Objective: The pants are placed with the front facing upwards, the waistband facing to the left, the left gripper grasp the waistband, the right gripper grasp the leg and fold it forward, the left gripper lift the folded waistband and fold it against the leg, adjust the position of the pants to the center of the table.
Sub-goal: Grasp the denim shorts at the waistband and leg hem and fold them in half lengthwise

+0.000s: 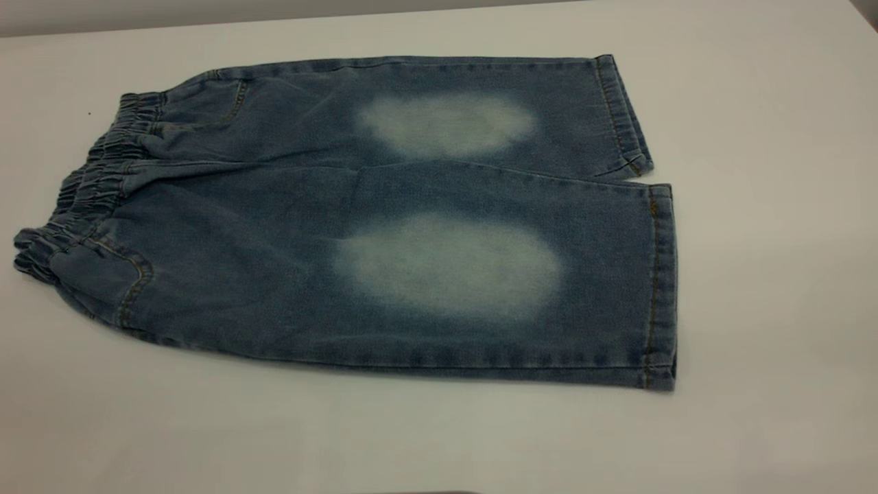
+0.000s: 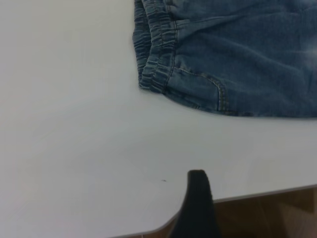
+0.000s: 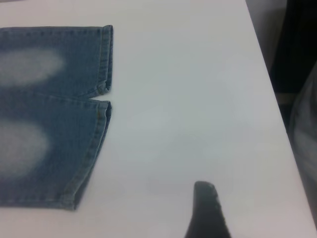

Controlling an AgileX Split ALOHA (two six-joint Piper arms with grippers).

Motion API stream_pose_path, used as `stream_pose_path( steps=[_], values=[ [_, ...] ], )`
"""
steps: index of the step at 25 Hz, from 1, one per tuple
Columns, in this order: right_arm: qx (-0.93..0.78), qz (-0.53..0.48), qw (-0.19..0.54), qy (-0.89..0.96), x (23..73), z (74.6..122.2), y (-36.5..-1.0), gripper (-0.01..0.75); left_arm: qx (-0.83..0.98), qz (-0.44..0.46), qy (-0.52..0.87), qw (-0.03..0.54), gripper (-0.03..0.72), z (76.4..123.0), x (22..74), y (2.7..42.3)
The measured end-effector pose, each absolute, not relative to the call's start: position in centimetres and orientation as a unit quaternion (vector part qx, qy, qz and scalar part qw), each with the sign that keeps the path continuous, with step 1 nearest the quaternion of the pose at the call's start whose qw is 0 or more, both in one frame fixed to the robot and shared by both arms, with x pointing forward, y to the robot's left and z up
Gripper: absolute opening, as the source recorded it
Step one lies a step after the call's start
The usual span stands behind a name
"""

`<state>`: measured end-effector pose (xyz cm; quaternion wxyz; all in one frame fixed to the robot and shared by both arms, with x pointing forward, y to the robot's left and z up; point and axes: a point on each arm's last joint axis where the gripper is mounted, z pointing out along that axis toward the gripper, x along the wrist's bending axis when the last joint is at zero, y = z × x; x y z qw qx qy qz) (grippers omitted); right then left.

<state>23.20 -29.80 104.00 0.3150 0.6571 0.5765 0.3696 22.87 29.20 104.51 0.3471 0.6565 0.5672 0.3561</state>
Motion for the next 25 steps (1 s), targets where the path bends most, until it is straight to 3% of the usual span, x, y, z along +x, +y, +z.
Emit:
stream_pose_path(
  steps=[18,22,25],
  values=[
    [0.656,0.372,0.312,0.578,23.2,104.0,-29.7,0.418,0.648,0.351,0.577,0.353,0.537,104.5,22.9,29.2],
    [0.645,0.372,0.282,0.606,24.0,104.7,-29.1,0.418,0.613,0.338,0.611,0.37,0.537,105.2,23.2,29.3],
    [0.647,0.365,0.234,0.627,26.0,105.5,-28.5,0.425,0.598,0.315,0.65,0.346,0.537,106.1,25.0,29.8]
  ],
)
